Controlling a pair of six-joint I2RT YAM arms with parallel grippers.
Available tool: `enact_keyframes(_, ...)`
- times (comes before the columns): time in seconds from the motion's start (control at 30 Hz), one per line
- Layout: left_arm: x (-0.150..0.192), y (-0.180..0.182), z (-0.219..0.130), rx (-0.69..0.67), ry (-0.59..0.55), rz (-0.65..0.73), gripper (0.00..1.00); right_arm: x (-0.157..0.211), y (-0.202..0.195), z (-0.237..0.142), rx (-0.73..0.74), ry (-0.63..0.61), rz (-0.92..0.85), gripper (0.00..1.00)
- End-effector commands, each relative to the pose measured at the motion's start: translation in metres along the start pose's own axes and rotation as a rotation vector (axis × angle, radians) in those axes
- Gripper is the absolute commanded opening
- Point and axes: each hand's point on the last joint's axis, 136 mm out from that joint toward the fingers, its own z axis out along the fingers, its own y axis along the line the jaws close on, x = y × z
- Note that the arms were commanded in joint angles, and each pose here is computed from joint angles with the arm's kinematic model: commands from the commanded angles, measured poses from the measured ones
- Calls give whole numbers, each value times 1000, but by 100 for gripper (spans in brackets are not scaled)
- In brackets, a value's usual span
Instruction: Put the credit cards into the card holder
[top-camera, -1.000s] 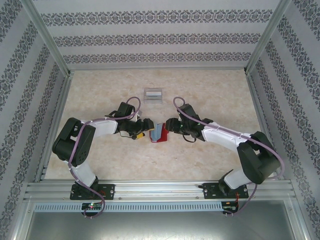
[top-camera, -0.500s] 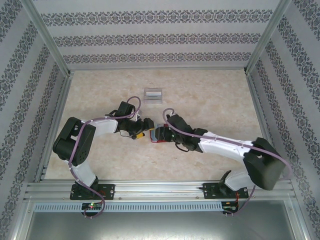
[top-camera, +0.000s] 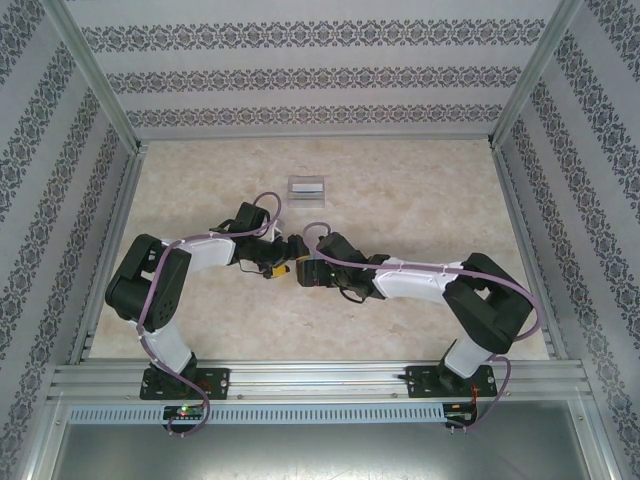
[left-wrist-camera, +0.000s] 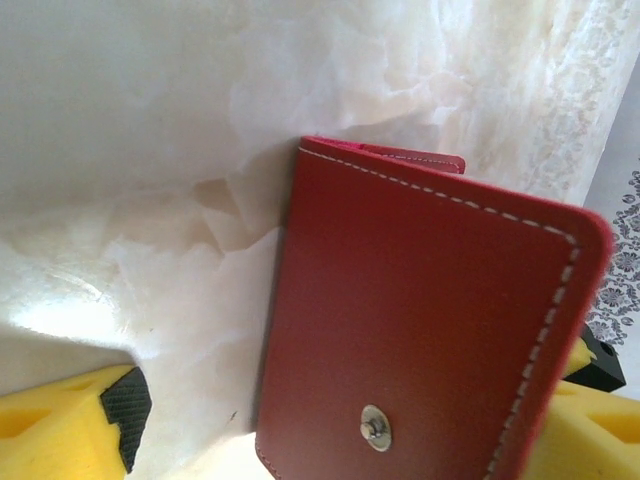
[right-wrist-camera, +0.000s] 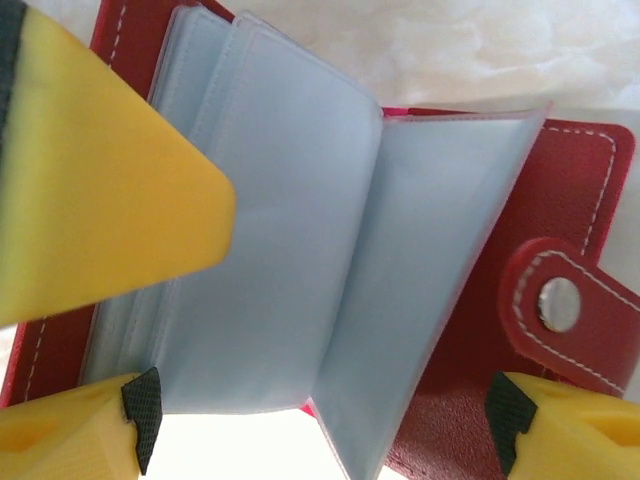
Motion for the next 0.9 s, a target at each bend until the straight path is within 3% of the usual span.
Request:
enact_keyframes(0.0, -8, 15, -9, -63, -63, 1, 93, -9, -5, 5, 46, -32, 7, 84)
enact_keyframes(0.2, -11, 14, -20, -92, -81, 31, 100, -2, -17, 16, 69, 3, 44, 69)
enact_keyframes(0.33, -12, 22, -23, -127, -108, 32, 100, -3, -16, 18, 75, 12, 28, 67)
enact_keyframes(0.43, -12, 25, -26, -146, -130, 47, 95, -4, -15, 18, 78, 11, 32, 67)
enact_keyframes(0.63, -13, 31, -29, -183, -136, 91, 65, -6, -20, 16, 101, 8, 28, 67)
enact_keyframes(0.87, -14, 24, -32, -160, -151, 105, 65, -4, -27, 18, 109, 11, 57, 66)
